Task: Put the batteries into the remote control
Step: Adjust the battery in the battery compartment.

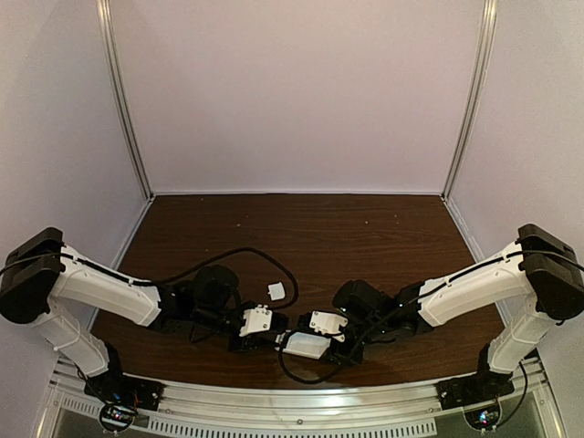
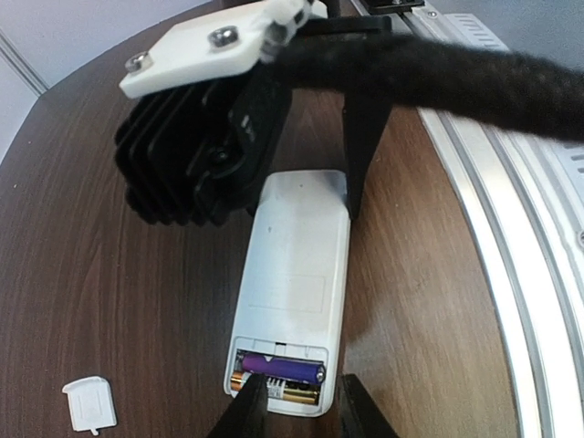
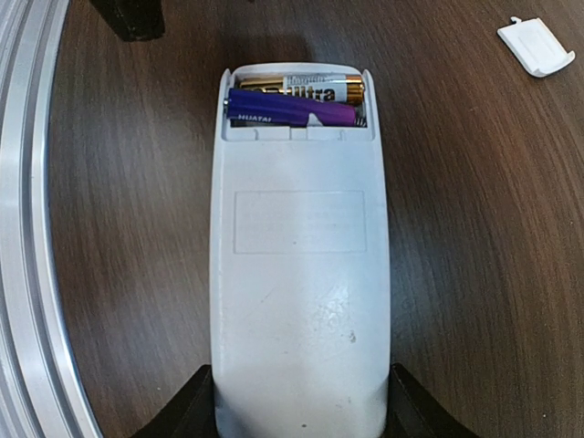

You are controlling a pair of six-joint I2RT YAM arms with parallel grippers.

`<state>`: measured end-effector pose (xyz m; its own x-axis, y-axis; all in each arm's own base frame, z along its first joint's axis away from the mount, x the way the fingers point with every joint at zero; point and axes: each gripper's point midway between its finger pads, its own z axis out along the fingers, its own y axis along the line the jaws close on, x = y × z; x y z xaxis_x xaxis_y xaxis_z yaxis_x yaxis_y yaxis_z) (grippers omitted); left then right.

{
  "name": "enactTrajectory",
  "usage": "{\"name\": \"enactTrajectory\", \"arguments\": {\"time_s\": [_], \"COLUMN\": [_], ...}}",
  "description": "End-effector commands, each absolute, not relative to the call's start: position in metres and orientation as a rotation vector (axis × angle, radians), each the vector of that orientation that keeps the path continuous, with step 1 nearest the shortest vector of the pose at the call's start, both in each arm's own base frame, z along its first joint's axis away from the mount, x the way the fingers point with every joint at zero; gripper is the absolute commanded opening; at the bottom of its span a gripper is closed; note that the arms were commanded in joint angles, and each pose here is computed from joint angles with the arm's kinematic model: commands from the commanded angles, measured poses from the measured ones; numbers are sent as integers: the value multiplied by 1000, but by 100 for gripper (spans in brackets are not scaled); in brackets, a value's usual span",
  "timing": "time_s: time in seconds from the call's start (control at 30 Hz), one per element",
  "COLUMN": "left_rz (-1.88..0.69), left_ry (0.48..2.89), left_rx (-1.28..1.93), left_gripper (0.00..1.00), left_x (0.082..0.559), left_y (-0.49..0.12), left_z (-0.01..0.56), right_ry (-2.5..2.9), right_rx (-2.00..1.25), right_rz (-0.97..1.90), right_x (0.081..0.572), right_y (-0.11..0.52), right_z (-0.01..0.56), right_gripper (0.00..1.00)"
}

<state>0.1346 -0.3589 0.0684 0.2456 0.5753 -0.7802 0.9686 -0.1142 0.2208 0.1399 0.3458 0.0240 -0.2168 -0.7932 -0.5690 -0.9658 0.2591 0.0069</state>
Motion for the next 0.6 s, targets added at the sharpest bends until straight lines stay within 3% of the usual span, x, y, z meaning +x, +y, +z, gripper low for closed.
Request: {"name": "enactTrajectory", "arguments": {"time_s": [0.0, 0.57], "left_rz": [-716, -707], "left_ry": [1345, 1353], "left_rx": [1825, 1892], "left_gripper": [27, 27], "left_x": [128, 129], "left_y": [-367, -371], "left_z": [73, 53], "right_ry": [2078, 2076], "right_rx": [-1627, -1634], "right_rz": [489, 493], "right_x": [136, 133], "right_y": [343, 342], "right_z": [20, 20], "right_gripper": [8, 8]}}
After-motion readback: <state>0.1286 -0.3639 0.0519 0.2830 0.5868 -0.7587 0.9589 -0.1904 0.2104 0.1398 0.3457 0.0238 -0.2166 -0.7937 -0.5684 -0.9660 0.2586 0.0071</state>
